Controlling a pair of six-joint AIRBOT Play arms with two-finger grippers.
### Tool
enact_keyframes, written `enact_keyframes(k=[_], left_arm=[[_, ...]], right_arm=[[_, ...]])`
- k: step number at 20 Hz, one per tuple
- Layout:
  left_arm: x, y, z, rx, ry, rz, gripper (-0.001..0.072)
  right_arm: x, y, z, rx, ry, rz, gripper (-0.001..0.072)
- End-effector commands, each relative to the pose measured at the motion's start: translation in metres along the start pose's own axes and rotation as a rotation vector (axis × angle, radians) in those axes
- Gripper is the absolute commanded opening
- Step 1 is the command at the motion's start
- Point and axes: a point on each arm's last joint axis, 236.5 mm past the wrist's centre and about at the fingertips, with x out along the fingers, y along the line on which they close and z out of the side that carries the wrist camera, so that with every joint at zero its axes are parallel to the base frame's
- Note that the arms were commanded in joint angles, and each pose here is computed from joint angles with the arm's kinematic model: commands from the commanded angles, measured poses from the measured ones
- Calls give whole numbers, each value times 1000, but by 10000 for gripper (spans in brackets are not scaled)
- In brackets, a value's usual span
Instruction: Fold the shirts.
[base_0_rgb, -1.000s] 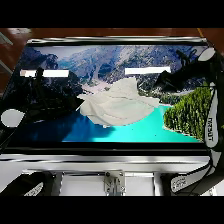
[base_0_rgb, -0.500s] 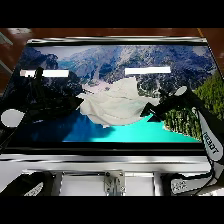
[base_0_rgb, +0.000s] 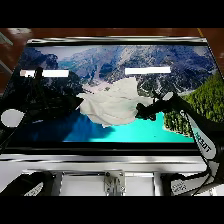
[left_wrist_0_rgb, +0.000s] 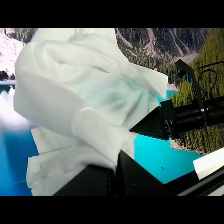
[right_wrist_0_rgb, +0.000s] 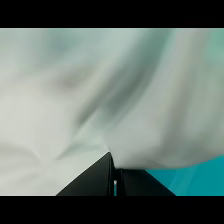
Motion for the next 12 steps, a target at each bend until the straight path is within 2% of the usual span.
enact_keyframes(k=[1,4,6,9,12], left_arm=[[-2,-1,12,58,-45,2,36],[-19,-11,50,144,-146,-1,37],[-58,-37,103,214,-291,-20,36],[-171,-120,184,410,-600,-81,36],[-314,-215,212,580,-931,-165,37]], right_arm=[[-12,24,14,-77,-59,56,61],[-75,77,17,-365,-154,109,60],[-149,124,12,-550,-273,152,60],[-301,197,-18,-762,-599,200,60],[-462,247,-85,-842,-1040,232,60]])
